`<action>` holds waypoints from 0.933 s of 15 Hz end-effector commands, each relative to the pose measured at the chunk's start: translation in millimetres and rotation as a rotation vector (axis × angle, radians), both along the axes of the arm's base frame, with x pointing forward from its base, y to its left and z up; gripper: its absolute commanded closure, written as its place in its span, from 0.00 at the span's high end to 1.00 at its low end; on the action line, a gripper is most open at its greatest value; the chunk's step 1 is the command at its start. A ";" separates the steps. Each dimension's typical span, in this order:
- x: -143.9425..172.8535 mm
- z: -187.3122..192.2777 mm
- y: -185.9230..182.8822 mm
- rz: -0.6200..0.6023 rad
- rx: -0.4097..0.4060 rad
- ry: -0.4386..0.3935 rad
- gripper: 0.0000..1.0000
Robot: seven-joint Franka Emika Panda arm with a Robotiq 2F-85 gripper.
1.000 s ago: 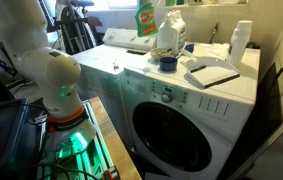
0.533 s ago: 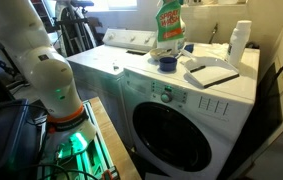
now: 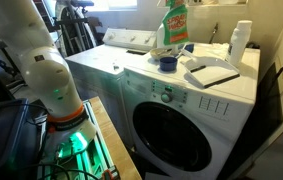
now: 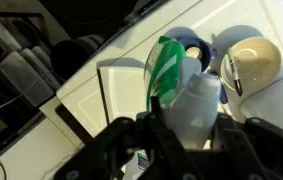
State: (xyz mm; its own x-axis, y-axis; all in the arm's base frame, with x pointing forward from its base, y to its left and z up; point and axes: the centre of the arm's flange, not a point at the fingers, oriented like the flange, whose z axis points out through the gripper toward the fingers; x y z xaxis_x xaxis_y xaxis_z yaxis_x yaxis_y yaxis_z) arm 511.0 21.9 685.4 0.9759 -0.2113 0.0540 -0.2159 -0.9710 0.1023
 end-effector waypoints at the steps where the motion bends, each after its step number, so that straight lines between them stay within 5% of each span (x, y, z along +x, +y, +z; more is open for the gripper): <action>1: 40.8 -4.4 -57.2 0.074 -0.003 -0.027 0.12; 14: 124.3 -52.9 -123.0 0.239 0.087 -0.072 0.12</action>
State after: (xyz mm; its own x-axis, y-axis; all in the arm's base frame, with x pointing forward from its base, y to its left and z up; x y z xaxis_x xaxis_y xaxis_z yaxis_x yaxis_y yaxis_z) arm 624.0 -84.3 624.2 0.9963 0.0022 0.0863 -0.0020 -0.9988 0.0480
